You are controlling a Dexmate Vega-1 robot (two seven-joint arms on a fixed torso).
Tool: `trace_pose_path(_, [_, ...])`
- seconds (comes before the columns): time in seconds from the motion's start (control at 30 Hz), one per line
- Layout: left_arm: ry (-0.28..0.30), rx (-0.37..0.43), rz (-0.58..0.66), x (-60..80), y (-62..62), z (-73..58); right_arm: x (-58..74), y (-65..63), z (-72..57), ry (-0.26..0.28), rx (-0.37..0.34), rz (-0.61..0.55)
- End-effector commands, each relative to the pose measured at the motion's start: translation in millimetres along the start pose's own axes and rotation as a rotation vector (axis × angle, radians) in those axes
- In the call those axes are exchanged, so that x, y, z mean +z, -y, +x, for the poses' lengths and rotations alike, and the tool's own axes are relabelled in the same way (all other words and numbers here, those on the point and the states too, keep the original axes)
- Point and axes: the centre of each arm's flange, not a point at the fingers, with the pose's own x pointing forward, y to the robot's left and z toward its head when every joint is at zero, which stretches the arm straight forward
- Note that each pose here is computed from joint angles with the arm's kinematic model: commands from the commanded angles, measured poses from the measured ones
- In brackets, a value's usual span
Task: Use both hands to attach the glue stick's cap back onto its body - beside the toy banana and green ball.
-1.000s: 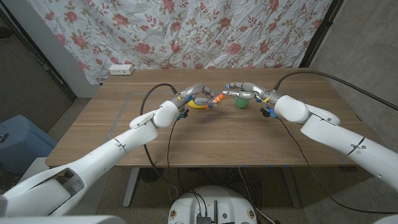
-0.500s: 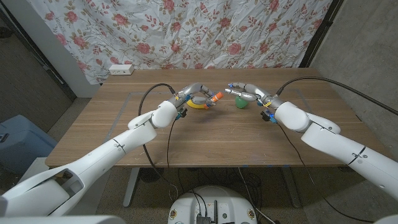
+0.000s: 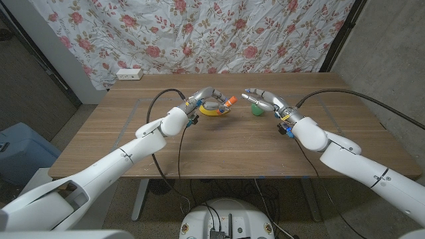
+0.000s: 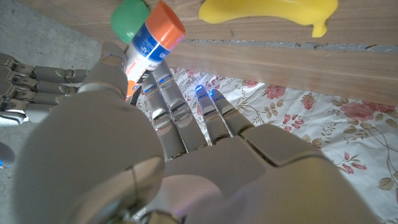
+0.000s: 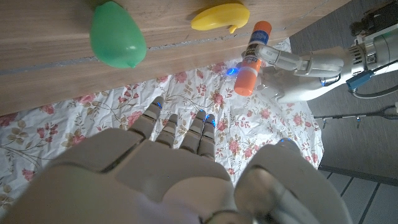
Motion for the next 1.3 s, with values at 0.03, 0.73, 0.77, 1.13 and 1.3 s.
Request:
trace_pose_path(0.03, [-0.009, 0.002, -0.01, -1.9, 0.5, -1.6, 4.2, -17.3, -9.1, 0.033, -0.054, -0.007])
trace_pose_path(0.73, [-0.007, -0.002, -0.008, 2.2, 2.6, -2.6, 10.1, -34.4, -15.9, 0.063, -0.068, -0.002])
trace_pose_path(0.77, [-0.007, -0.001, -0.006, 2.4, 2.7, -2.5, 10.4, -34.8, -15.7, 0.063, -0.066, -0.006])
trace_pose_path(1.13, [-0.003, 0.001, -0.006, 3.8, 3.1, -2.3, 11.9, -38.6, -13.5, 0.067, -0.045, -0.007])
trace_pose_path(1.3, [-0.004, -0.003, -0.005, 3.2, 2.8, -2.2, 12.4, -39.3, -11.6, 0.067, -0.036, -0.005])
